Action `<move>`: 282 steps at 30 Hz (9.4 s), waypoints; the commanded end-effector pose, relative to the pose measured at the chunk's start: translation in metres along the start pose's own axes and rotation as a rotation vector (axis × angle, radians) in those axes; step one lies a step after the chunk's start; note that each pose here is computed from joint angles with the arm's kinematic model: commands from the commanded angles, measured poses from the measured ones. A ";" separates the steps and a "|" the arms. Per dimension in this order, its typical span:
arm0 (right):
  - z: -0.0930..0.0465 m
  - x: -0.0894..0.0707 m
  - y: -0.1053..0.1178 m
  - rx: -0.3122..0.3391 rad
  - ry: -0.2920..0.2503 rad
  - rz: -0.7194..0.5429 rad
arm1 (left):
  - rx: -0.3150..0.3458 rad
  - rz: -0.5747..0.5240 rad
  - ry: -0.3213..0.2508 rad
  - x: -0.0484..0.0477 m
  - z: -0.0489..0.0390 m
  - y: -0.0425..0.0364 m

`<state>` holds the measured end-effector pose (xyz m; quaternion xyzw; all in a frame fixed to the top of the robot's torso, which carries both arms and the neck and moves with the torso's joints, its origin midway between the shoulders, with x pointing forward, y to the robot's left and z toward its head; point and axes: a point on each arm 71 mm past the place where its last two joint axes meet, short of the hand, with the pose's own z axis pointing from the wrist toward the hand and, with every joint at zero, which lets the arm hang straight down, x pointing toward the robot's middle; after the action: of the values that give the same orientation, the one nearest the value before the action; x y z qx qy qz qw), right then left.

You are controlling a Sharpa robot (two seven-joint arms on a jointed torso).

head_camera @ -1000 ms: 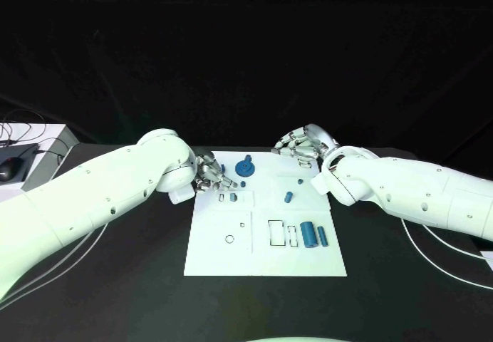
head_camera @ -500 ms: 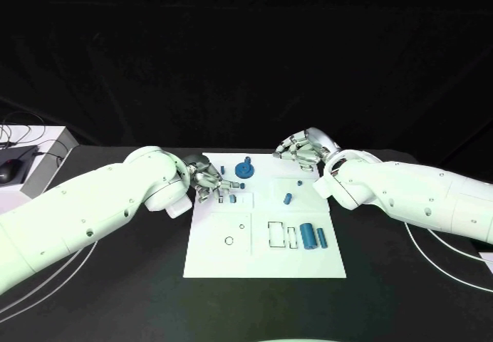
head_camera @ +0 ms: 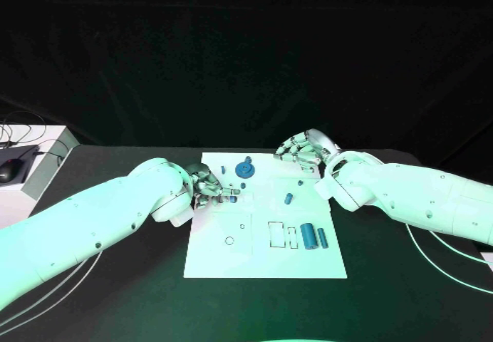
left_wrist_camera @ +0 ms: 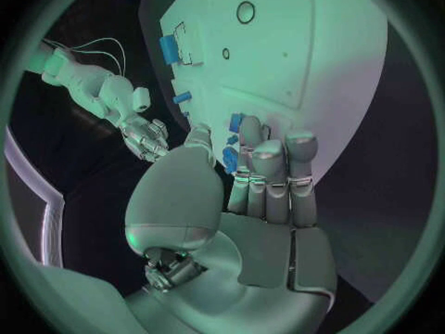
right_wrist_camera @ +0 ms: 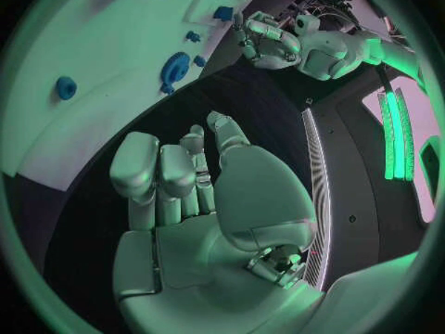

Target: Assemble the parts on the task board

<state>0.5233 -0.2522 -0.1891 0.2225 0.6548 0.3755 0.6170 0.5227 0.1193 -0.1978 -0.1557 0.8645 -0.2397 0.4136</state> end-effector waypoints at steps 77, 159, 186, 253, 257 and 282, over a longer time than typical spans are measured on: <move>0.001 0.005 0.002 -0.012 0.030 -0.015 | 0.030 -0.037 0.045 0.0162 0.0157 -0.0071; 0.005 0.014 0.008 -0.020 0.052 -0.023 | -0.161 0.352 0.348 -0.0205 0.0347 -0.0517; 0.005 0.016 0.010 -0.026 0.055 -0.022 | -0.157 0.305 0.284 -0.0188 0.0406 -0.0558; 0.006 0.017 0.012 -0.031 0.058 -0.022 | -0.183 0.300 0.327 -0.0065 0.0473 -0.0506; 0.006 0.017 0.011 -0.031 0.058 -0.022 | -0.182 0.296 0.326 -0.0066 0.0474 -0.0508; 0.006 0.016 0.011 -0.032 0.056 -0.025 | -0.185 0.292 0.292 -0.0102 0.0474 -0.0486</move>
<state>0.5251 -0.2334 -0.1912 0.2023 0.6670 0.3808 0.6076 0.5696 0.0684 -0.1879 -0.0277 0.9479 -0.1230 0.2925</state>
